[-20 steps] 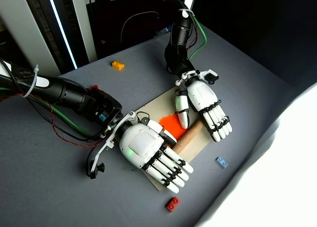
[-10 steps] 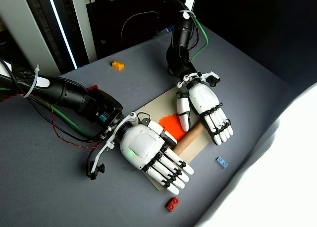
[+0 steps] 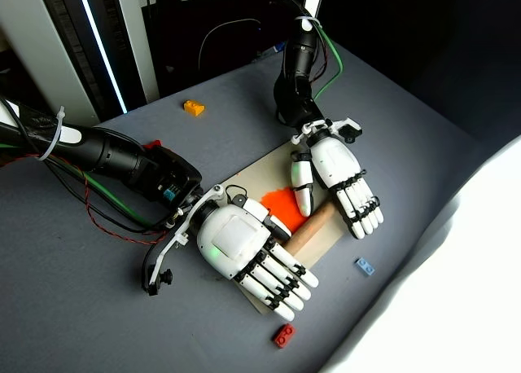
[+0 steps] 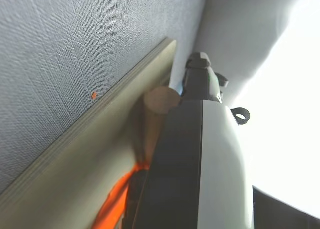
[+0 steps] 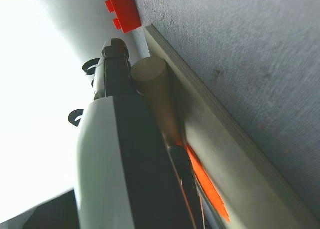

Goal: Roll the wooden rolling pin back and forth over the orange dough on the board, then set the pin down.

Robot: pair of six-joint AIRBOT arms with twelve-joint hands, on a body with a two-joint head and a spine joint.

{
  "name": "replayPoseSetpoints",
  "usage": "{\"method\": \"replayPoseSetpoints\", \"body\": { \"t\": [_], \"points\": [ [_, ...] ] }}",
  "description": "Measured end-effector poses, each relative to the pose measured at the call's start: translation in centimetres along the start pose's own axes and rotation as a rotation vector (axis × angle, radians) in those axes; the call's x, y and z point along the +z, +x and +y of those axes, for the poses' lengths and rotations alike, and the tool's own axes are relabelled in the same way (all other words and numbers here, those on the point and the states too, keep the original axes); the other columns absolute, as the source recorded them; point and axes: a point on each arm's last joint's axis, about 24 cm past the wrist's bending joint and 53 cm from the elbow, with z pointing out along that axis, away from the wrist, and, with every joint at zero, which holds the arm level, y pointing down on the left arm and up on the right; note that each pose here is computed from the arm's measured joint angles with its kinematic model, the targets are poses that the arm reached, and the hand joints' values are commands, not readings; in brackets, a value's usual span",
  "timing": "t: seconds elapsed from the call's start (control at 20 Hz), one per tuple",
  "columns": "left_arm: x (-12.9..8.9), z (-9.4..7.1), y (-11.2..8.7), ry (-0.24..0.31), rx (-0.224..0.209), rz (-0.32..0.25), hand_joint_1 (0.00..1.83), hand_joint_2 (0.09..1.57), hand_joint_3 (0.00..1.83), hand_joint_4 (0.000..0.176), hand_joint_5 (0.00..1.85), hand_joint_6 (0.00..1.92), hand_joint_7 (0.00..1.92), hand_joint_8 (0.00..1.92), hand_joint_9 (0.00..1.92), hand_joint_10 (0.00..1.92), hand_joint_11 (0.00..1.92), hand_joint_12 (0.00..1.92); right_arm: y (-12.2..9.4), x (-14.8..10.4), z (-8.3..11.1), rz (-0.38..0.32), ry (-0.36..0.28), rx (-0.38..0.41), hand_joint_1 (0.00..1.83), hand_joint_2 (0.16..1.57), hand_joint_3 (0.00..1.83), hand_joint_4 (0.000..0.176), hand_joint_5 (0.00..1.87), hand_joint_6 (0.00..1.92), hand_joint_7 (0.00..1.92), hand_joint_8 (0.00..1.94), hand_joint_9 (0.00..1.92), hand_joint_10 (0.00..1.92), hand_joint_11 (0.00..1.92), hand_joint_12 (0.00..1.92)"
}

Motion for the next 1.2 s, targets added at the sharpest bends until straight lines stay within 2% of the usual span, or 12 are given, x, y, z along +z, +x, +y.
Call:
{"method": "replayPoseSetpoints", "body": {
  "t": [0.3, 0.45, 0.6, 0.7, 1.05, 1.2],
  "points": [
    [-0.3, -0.2, -0.1, -0.001, -0.026, 0.004, 0.0, 1.42, 0.0, 0.0, 0.0, 0.0, 0.0, 0.0, 0.0, 0.0, 0.0, 0.0, 0.0, 0.0, 0.0, -0.001, 0.0, -0.001, 0.0, 1.47, 0.0, 0.0, 0.12, 0.01, 0.09, 0.01, 0.04, 0.01, 0.0, 0.0],
    [-0.5, -0.2, -0.1, -0.004, -0.031, 0.006, 0.0, 1.42, 0.0, 0.0, 0.02, 0.01, 0.03, 0.01, 0.01, 0.01, 0.0, 0.0, 0.0, 0.0, 0.0, -0.001, -0.001, -0.002, 0.0, 1.47, 0.0, 0.0, 0.19, 0.02, 0.17, 0.0, 0.1, 0.01, 0.03, 0.03],
    [-0.7, -0.2, -0.1, -0.008, -0.038, 0.01, 0.0, 1.42, 0.0, 0.0, 0.12, 0.01, 0.16, 0.01, 0.13, 0.02, 0.04, 0.03, -0.2, 0.0, 0.2, -0.009, -0.006, -0.004, 0.0, 1.49, 0.0, 0.0, 0.35, 0.02, 0.34, 0.03, 0.28, 0.03, 0.0, 0.56],
    [-0.9, -0.3, -0.1, -0.007, -0.04, 0.011, 0.0, 1.43, 0.0, 0.0, 0.16, 0.01, 0.22, 0.01, 0.18, 0.01, 0.0, 0.22, -0.3, 0.0, 0.3, -0.015, -0.011, -0.005, 0.0, 1.49, 0.0, 0.0, 0.4, 0.03, 0.4, 0.02, 0.32, 0.03, 0.0, 0.7],
    [-1.7, -0.3, 0.2, -0.001, -0.039, 0.018, 0.0, 1.43, 0.0, 0.0, 0.21, 0.01, 0.26, 0.01, 0.21, 0.01, 0.0, 0.28, -0.7, -0.5, 0.6, -0.029, -0.011, 0.003, 0.0, 1.49, 0.0, 0.0, 0.42, 0.01, 0.44, 0.01, 0.37, 0.02, 0.0, 0.87],
    [-2.2, -0.4, 0.2, 0.001, -0.037, 0.025, 0.0, 1.43, 0.0, 0.0, 0.2, 0.0, 0.24, 0.0, 0.2, 0.0, 0.0, 0.26, -0.8, -0.9, 0.8, -0.031, -0.011, 0.008, 0.0, 1.49, 0.0, 0.0, 0.41, 0.01, 0.44, 0.0, 0.36, 0.01, 0.0, 0.82]
  ]
}}
